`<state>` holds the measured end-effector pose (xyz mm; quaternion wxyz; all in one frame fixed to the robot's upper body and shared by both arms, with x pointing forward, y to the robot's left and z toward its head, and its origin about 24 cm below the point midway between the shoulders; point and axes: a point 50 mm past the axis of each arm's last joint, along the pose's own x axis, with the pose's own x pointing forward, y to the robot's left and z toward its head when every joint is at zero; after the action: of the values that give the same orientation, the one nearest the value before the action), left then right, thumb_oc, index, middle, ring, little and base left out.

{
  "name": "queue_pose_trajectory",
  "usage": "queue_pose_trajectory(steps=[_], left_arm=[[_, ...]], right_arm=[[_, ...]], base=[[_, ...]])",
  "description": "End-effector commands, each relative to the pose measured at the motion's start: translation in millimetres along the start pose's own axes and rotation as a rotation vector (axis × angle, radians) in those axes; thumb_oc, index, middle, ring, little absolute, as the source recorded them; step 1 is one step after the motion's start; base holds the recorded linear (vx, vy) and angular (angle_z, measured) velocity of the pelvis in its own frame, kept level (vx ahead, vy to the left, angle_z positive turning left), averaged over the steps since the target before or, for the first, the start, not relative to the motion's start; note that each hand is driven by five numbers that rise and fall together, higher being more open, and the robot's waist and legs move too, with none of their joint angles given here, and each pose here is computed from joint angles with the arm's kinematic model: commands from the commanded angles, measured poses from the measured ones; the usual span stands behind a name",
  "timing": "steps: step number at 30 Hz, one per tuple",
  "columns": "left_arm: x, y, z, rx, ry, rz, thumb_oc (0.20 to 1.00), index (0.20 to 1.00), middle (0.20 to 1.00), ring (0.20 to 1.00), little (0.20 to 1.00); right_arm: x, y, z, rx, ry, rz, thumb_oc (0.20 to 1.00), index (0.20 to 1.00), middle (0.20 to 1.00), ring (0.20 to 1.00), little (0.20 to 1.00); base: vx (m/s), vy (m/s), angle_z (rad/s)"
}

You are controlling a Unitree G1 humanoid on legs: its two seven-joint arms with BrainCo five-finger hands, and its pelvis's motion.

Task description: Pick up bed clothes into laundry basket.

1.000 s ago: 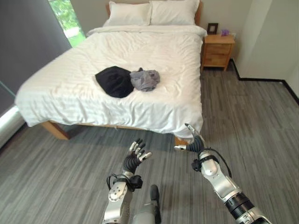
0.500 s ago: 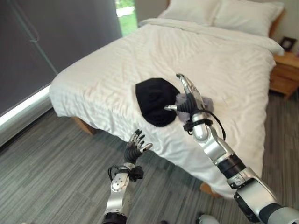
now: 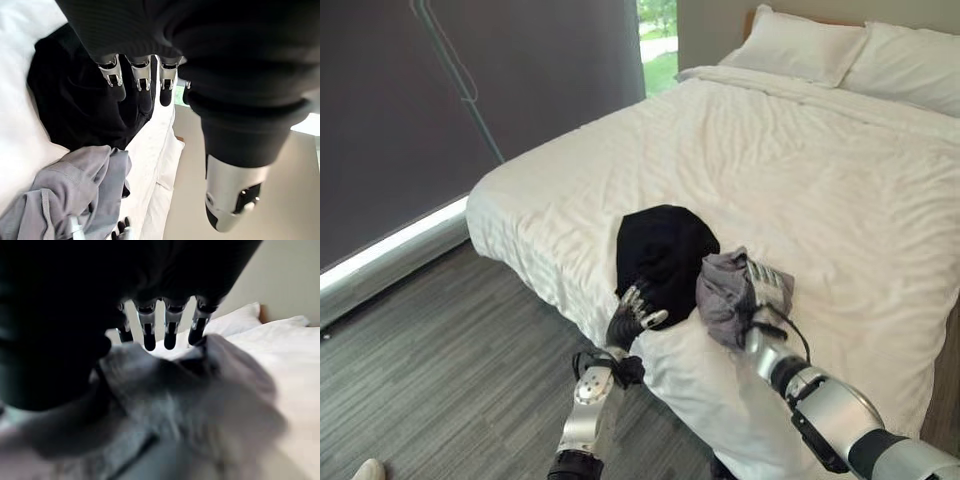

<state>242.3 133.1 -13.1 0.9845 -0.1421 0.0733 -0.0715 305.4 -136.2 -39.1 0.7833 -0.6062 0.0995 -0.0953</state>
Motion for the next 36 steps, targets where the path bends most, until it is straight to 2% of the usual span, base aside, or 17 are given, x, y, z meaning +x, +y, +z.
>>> queue_pose_trajectory(steps=[1,6,7,11,15,17,19,21,22,23,26,28,31,33,36], left_arm=[[7,-10,25,0.018,-0.120,-0.082,1.000,1.000,1.000,1.000,1.000],[8,-20,29,-0.009,-0.151,-0.125,1.000,1.000,1.000,1.000,1.000],[8,-23,35,-0.009,-0.180,-0.142,1.000,1.000,1.000,1.000,1.000],[13,-26,57,0.035,-0.268,-0.162,1.000,1.000,1.000,1.000,1.000],[22,-11,101,0.206,-0.399,-0.136,1.000,1.000,1.000,1.000,1.000],[30,5,114,0.408,-0.400,-0.078,1.000,1.000,1.000,1.000,1.000],[43,33,108,0.598,-0.297,0.026,1.000,1.000,1.000,1.000,1.000],[46,60,111,0.721,-0.233,0.106,1.000,1.000,1.000,1.000,1.000],[63,78,135,0.743,-0.190,0.173,1.000,1.000,1.000,1.000,1.000],[70,93,139,0.802,-0.118,0.238,1.000,1.000,1.000,1.000,1.000],[48,147,112,0.945,0.111,0.477,1.000,1.000,1.000,1.000,1.000],[20,185,99,1.051,0.240,0.621,1.000,1.000,1.000,1.000,1.000],[-22,222,87,1.170,0.369,0.756,1.000,1.000,1.000,1.000,1.000],[-42,235,86,1.188,0.381,0.829,1.000,1.000,1.000,1.000,1.000],[-50,242,95,1.217,0.347,0.893,1.000,1.000,1.000,1.000,1.000]], right_arm=[[23,-31,22,-0.012,-0.034,-0.120,1.000,1.000,1.000,1.000,1.000],[12,-9,-4,-0.055,0.030,0.039,1.000,1.000,1.000,1.000,1.000],[6,-1,-8,-0.050,0.056,0.116,0.200,0.200,0.200,0.200,0.200],[7,1,-9,-0.023,0.067,0.173,0.200,0.200,0.200,0.200,0.200],[26,-17,3,0.059,0.029,0.169,0.200,0.200,0.200,0.200,0.200],[47,-45,26,0.134,-0.054,0.126,0.200,0.200,0.200,0.200,0.200],[73,-92,38,0.204,-0.130,0.024,0.200,0.200,0.200,0.200,0.200],[86,-133,41,0.233,-0.243,-0.068,0.200,0.200,0.200,0.200,0.200],[91,-167,48,0.247,-0.317,-0.115,0.200,0.200,0.200,0.200,0.200],[87,-192,51,0.335,-0.375,-0.152,0.200,0.200,0.200,0.200,0.200],[58,-275,50,0.404,-0.548,-0.348,0.200,0.200,0.200,0.200,0.200],[34,-307,30,0.444,-0.592,-0.444,0.200,0.200,0.200,0.200,0.200],[1,-341,-4,0.496,-0.622,-0.526,0.200,0.200,0.200,0.200,0.200],[-15,-357,-24,0.451,-0.620,-0.574,0.200,0.200,0.200,0.200,0.200],[-25,-362,-59,0.422,-0.526,-0.594,0.200,0.200,0.200,0.200,0.200]], base=[[0.00,0.000,0.00],[0.02,-0.013,0.09],[0.00,-0.013,-0.03],[0.00,0.000,0.00],[0.01,-0.027,0.10],[0.01,-0.028,0.12],[-0.01,-0.037,0.03],[0.02,-0.025,0.04],[0.05,0.001,-0.12],[0.09,0.018,-0.18],[0.05,0.009,-0.68],[0.06,-0.002,-0.74],[0.03,-0.007,-0.66],[0.03,-0.008,-0.42],[0.00,-0.030,-0.24]])
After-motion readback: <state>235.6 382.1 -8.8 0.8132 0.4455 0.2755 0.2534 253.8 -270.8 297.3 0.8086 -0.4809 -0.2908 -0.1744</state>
